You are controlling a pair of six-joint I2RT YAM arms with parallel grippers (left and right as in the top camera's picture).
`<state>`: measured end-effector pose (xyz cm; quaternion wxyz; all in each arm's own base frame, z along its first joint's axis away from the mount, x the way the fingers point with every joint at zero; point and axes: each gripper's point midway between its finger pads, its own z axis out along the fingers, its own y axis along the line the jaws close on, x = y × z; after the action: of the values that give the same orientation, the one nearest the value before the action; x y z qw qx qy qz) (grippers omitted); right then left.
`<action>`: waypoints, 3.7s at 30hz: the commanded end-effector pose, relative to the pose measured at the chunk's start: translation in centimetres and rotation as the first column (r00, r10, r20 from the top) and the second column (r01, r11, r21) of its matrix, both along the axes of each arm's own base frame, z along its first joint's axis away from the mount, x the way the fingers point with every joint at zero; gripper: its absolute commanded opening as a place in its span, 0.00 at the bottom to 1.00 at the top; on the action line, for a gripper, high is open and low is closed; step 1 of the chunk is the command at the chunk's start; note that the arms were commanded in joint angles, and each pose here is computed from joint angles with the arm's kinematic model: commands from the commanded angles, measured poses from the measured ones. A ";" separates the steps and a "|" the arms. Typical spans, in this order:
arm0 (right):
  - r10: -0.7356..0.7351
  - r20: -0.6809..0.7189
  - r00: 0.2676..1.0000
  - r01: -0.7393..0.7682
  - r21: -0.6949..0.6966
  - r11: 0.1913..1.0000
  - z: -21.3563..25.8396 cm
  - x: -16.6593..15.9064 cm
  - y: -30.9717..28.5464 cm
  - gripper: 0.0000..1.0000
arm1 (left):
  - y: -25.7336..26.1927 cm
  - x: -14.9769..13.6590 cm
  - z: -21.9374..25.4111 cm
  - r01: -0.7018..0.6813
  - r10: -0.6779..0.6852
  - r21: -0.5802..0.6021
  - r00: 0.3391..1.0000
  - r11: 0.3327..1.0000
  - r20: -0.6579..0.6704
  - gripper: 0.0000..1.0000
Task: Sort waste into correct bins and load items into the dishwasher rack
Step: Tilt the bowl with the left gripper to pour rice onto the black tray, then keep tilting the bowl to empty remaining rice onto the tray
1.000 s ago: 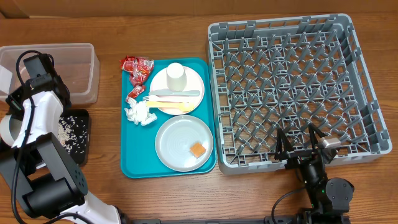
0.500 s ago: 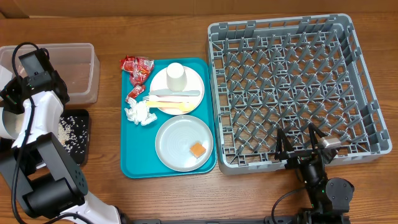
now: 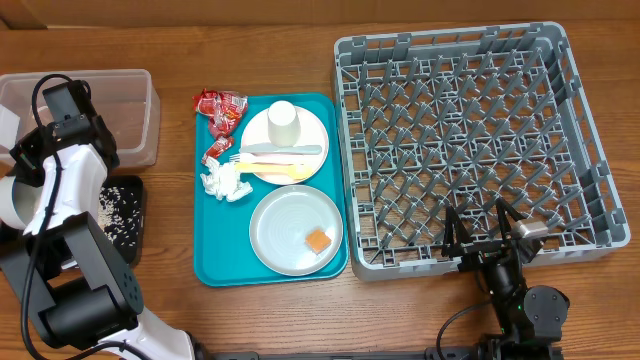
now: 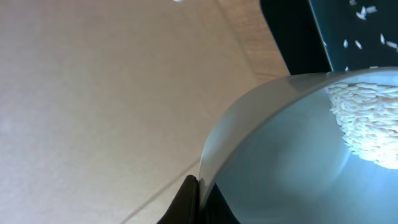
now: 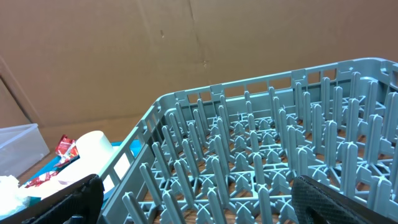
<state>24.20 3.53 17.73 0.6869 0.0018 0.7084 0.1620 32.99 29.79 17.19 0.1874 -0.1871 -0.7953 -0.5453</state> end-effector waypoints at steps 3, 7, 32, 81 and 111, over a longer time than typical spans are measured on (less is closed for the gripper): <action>0.010 0.007 1.000 -0.010 -0.004 1.000 -0.1 0.0 0.2 1.00 | -0.9 1.1 1.0 0.022 -0.023 0.026 0.999 0.999 0.026 0.04; 0.010 0.008 1.000 -0.010 -0.004 1.000 -0.1 0.0 0.2 1.00 | -0.9 0.9 1.4 0.009 -0.010 0.043 1.000 0.999 0.023 0.04; 0.010 0.008 1.000 -0.010 -0.004 1.000 -0.1 0.0 0.2 1.00 | 0.5 -0.2 1.8 -0.042 0.037 0.037 0.992 0.998 0.118 0.04; 0.011 0.008 1.000 -0.011 -0.004 1.000 -0.1 0.0 0.2 1.00 | -0.8 -1.0 4.3 -0.003 0.013 -0.040 0.963 0.999 0.269 0.04; 0.010 0.007 1.000 -0.010 -0.004 1.000 -0.1 0.0 0.2 1.00 | 1.9 -1.7 5.5 0.055 -0.052 0.121 0.998 0.991 -0.028 0.04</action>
<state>24.20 3.53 17.73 0.6868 0.0018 0.7086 0.1620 31.83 31.95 21.96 0.1825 -0.2007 -0.7586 -0.5924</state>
